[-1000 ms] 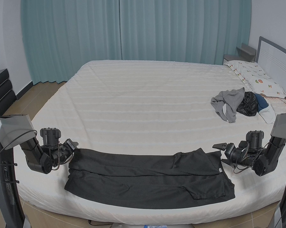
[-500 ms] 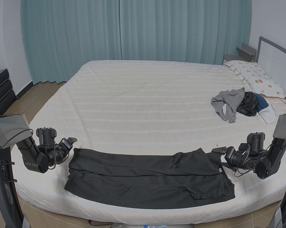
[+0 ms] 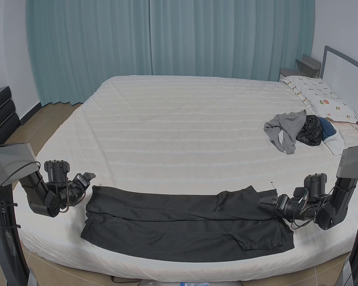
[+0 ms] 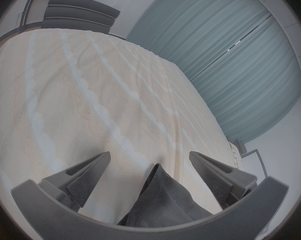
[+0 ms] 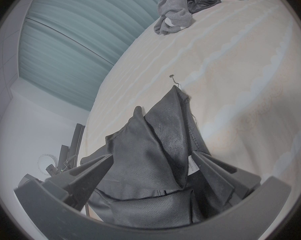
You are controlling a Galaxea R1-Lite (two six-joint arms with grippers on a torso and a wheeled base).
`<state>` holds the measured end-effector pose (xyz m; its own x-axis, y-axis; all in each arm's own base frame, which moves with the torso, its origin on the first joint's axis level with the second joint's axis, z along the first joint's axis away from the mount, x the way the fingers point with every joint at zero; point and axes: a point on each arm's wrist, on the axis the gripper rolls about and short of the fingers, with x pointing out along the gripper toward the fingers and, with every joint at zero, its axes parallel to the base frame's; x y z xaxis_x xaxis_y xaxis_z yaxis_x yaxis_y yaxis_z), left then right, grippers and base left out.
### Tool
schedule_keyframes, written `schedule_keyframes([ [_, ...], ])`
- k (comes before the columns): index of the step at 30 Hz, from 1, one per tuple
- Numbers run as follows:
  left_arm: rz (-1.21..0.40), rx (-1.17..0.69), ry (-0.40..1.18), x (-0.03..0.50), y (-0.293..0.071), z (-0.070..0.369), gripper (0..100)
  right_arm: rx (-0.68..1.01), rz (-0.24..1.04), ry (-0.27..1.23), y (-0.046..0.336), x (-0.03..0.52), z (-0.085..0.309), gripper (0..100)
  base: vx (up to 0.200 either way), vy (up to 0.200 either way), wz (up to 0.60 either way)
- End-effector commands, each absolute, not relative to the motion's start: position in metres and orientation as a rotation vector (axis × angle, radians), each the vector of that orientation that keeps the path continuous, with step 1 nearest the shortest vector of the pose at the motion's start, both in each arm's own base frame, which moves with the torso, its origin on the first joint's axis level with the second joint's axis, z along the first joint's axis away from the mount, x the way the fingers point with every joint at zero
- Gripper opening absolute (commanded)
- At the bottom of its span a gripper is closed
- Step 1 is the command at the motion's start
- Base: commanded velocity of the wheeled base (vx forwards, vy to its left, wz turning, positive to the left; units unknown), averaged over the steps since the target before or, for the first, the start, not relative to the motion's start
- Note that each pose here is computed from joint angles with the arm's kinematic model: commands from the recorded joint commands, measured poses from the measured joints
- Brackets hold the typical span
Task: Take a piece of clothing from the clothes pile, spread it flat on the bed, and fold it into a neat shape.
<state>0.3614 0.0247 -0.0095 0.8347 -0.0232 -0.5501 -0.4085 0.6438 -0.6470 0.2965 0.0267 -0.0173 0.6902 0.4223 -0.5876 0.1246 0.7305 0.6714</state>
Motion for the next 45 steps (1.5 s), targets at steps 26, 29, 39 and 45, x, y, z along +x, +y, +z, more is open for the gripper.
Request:
schedule_keyframes([
  [26,0.237,-0.849,0.573,0.354,0.023,-0.01,100,0.681,0.156,0.807,0.014,0.285,-0.016,0,0.0,0.0,0.0],
  [29,0.232,-0.848,0.574,0.354,0.021,-0.009,100,0.663,0.143,0.799,0.007,0.284,-0.017,0,0.0,0.0,0.0],
  [39,0.202,-0.841,0.575,0.357,0.012,-0.008,100,0.62,0.151,0.827,0.006,0.279,-0.024,0,0.0,0.0,0.0],
  [45,0.15,-0.831,0.583,0.361,-0.003,-0.006,100,0.616,0.157,0.83,0.008,0.28,-0.025,0,0.0,0.0,0.0],
])
